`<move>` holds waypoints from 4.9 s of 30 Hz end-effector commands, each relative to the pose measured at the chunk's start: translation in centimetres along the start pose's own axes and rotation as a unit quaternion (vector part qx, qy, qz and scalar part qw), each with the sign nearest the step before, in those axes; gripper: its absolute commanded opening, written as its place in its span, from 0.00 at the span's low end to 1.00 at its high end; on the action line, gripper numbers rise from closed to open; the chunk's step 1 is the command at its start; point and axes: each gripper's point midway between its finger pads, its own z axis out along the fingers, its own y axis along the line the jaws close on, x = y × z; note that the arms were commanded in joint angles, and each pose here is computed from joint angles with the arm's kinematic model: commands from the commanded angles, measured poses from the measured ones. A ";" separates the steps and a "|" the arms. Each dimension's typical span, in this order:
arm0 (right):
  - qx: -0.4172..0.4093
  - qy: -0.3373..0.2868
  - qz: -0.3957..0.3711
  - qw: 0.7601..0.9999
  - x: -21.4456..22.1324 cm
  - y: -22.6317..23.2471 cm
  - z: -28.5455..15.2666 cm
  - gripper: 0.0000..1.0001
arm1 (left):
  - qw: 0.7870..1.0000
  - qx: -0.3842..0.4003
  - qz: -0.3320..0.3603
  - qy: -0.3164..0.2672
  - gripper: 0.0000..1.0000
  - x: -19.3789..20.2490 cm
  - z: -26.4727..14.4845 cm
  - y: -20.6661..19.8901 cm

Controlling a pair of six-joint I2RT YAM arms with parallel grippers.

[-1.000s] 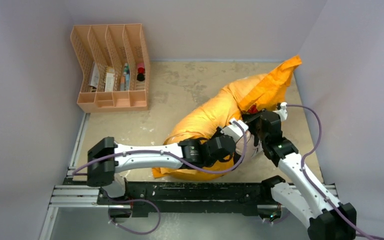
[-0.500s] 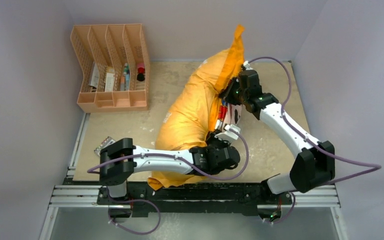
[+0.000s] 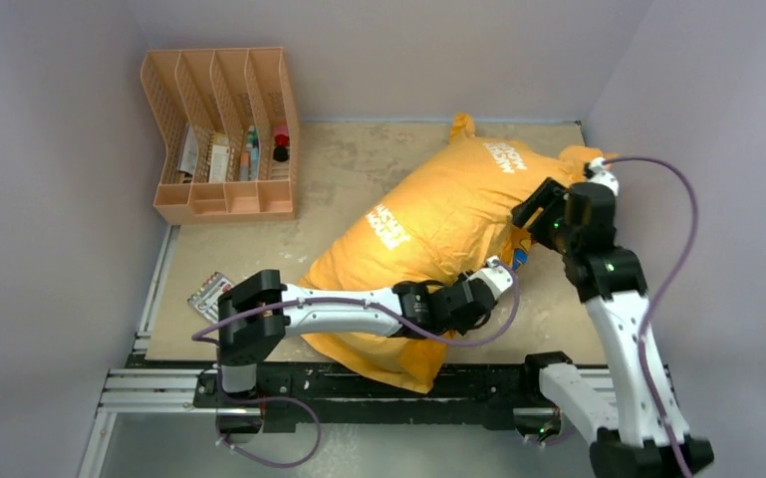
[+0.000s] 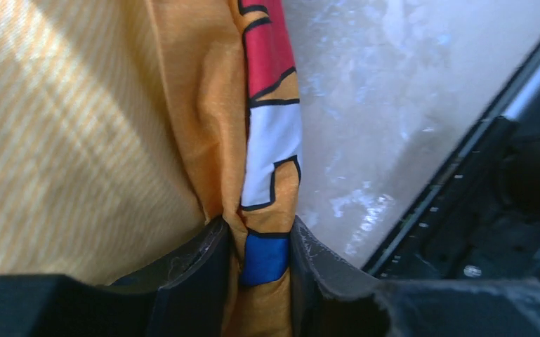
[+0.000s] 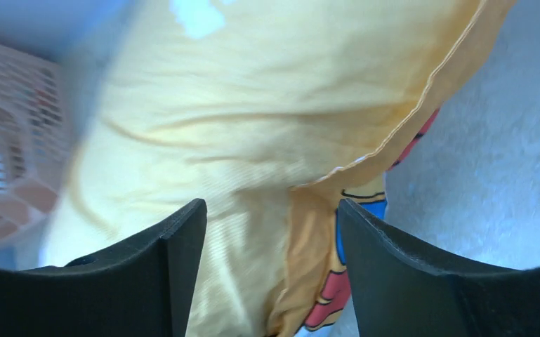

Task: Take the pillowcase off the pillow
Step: Turn over the pillow at the center of the board, then adjust the pillow at the center of the board, then remove the pillow from the pillowcase.

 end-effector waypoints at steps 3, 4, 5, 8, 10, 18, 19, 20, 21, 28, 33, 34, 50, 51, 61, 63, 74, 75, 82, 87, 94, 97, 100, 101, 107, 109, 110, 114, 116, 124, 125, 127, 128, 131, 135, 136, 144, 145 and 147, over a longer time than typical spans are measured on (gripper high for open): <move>-0.073 -0.096 -0.025 0.992 -4.6 2.2 -7.6 0.75 | 0.981 0.161 -0.105 -0.026 0.51 -6.9 -4.3 0.6; -0.090 -0.088 -0.037 0.991 -4.2 2.7 -7.6 0.77 | 0.978 0.174 -0.107 -0.043 0.55 -8.4 -5.9 0.6; -0.106 -0.077 -0.049 0.990 -3.7 3.3 -7.3 0.77 | 0.974 0.189 -0.107 -0.059 0.59 -9.7 -7.4 0.6; -0.152 -0.016 -0.069 0.986 -1.1 4.8 -5.0 0.80 | 0.962 0.241 -0.097 -0.089 0.61 -11.5 -11.3 0.2; -0.184 0.043 -0.073 0.979 1.3 5.8 -3.1 0.80 | 0.960 0.243 -0.101 -0.091 0.62 -11.4 -12.3 0.8; 0.009 0.157 -0.046 0.986 8.4 -2.0 4.3 0.71 | 0.962 0.118 -0.202 -0.139 0.68 -11.0 -14.3 8.7; 0.026 0.153 -0.044 0.987 8.6 -2.9 4.2 0.70 | 0.960 0.081 -0.227 -0.141 0.69 -10.5 -14.2 11.0; 0.041 0.148 -0.040 0.987 8.8 -3.6 4.0 0.70 | 0.959 0.040 -0.253 -0.125 0.69 -9.0 -13.7 13.2; 0.052 0.143 -0.035 0.988 8.9 -4.2 3.7 0.68 | 0.953 -0.009 -0.281 -0.111 0.69 -7.5 -13.3 15.6; -0.037 0.027 -0.038 0.998 3.1 -0.7 -1.4 0.67 | 0.903 -0.162 -0.397 -0.038 0.70 2.1 -13.3 21.8; -0.263 0.005 -0.104 0.959 0.3 8.1 -5.8 0.69 | 0.900 -0.139 -0.413 0.013 0.67 6.7 -10.4 19.7; -0.289 0.017 -0.111 0.951 0.4 9.2 -6.2 0.69 | 0.902 -0.135 -0.408 0.030 0.61 7.5 -9.5 19.2; 0.043 0.260 -0.210 0.942 18.7 0.2 5.2 0.72 | 0.934 -0.139 -0.330 0.001 0.00 4.7 -8.1 20.7; 0.024 0.270 -0.197 0.942 20.1 0.2 5.6 0.69 | 0.936 -0.145 -0.320 -0.006 0.00 3.6 -8.2 21.4; -0.131 0.178 -0.061 0.973 15.3 10.1 5.4 0.31 | 0.942 -0.182 -0.270 -0.080 0.00 -8.5 -7.5 30.6; -0.140 0.149 -0.078 0.976 12.2 11.8 4.3 0.42 | 0.944 -0.186 -0.260 -0.085 0.00 -10.7 -8.0 32.0; -0.325 0.103 -0.145 0.929 8.7 16.3 -3.5 0.81 | 0.918 -0.242 -0.306 -0.072 0.62 -5.5 -12.7 32.8; -0.340 0.117 -0.143 0.922 9.3 16.6 -3.8 0.84 | 0.914 -0.242 -0.316 -0.077 0.66 -5.1 -13.5 32.7; -0.329 0.119 -0.218 0.911 9.9 20.6 -5.0 0.84 | 0.873 -0.297 -0.375 -0.091 0.72 -0.5 -18.5 33.0; -0.258 0.111 -0.302 0.911 11.8 21.7 -3.4 0.81 | 0.859 -0.282 -0.416 -0.103 0.73 1.5 -19.2 31.9; 0.003 0.158 -0.334 0.929 17.7 9.8 3.5 0.67 | 0.868 -0.227 -0.435 -0.078 0.71 3.8 -17.2 29.3; 0.054 0.214 -0.346 0.912 21.7 4.9 4.9 0.65 | 0.868 -0.210 -0.448 -0.041 0.70 6.2 -16.0 27.9; 0.079 0.275 -0.327 0.900 25.7 1.9 5.3 0.63 | 0.862 -0.203 -0.463 -0.027 0.70 8.3 -15.5 27.0; 0.078 0.296 -0.320 0.897 27.0 1.4 5.3 0.63 | 0.860 -0.202 -0.467 -0.029 0.71 8.7 -15.7 26.8; 0.034 0.271 -0.302 0.913 25.2 5.4 4.9 0.63 | 0.867 -0.170 -0.465 -0.058 0.73 8.4 -15.8 26.1; -0.014 0.234 -0.291 0.928 22.2 9.3 3.8 0.68 | 0.882 -0.101 -0.458 -0.051 0.57 7.9 -14.3 23.9; -0.051 0.216 -0.286 0.932 20.8 11.6 2.9 0.72 | 0.882 -0.077 -0.461 -0.058 0.45 7.3 -13.6 23.3; -0.230 0.174 -0.263 0.921 16.8 20.1 -1.8 0.81 | 0.868 -0.075 -0.488 -0.058 0.00 9.2 -11.6 22.9; -0.313 0.178 -0.265 0.895 16.5 22.9 -4.5 0.81 | 0.863 -0.103 -0.491 -0.057 0.00 10.2 -11.6 23.6; -0.335 0.169 -0.367 0.851 21.8 25.9 -8.3 0.82 | 0.869 -0.102 -0.477 -0.084 0.00 9.6 -12.9 24.0; -0.316 0.161 -0.381 0.854 22.5 25.8 -8.0 0.82 | 0.869 -0.102 -0.477 -0.086 0.00 9.7 -13.0 23.9; -0.279 0.162 -0.398 0.859 23.8 25.4 -6.9 0.78 | 0.867 -0.103 -0.478 -0.089 0.00 9.8 -13.4 24.0; -0.268 0.162 -0.399 0.862 24.2 25.4 -6.5 0.75 | 0.867 -0.106 -0.478 -0.090 0.00 10.0 -13.5 24.0; -0.248 0.157 -0.403 0.867 25.4 25.1 -5.4 0.66 | 0.868 -0.111 -0.477 -0.088 0.00 10.3 -13.7 24.1; -0.192 0.144 -0.415 0.877 25.6 23.5 -3.8 0.51 | 0.868 -0.118 -0.476 -0.083 0.00 10.3 -14.2 24.2; -0.173 0.140 -0.416 0.882 25.2 23.0 -3.4 0.46 | 0.868 -0.121 -0.475 -0.084 0.00 10.3 -14.4 24.3; -0.123 0.099 -0.395 0.905 22.2 20.9 -3.5 0.21 | 0.865 -0.140 -0.475 -0.085 0.00 10.6 -15.0 24.9; -0.114 0.078 -0.393 0.909 21.2 20.6 -3.5 0.15 | 0.864 -0.144 -0.475 -0.082 0.00 10.8 -14.9 25.0; -0.074 0.030 -0.387 0.919 18.4 19.3 -3.2 0.05 | 0.861 -0.164 -0.476 -0.070 0.00 11.5 -14.8 25.4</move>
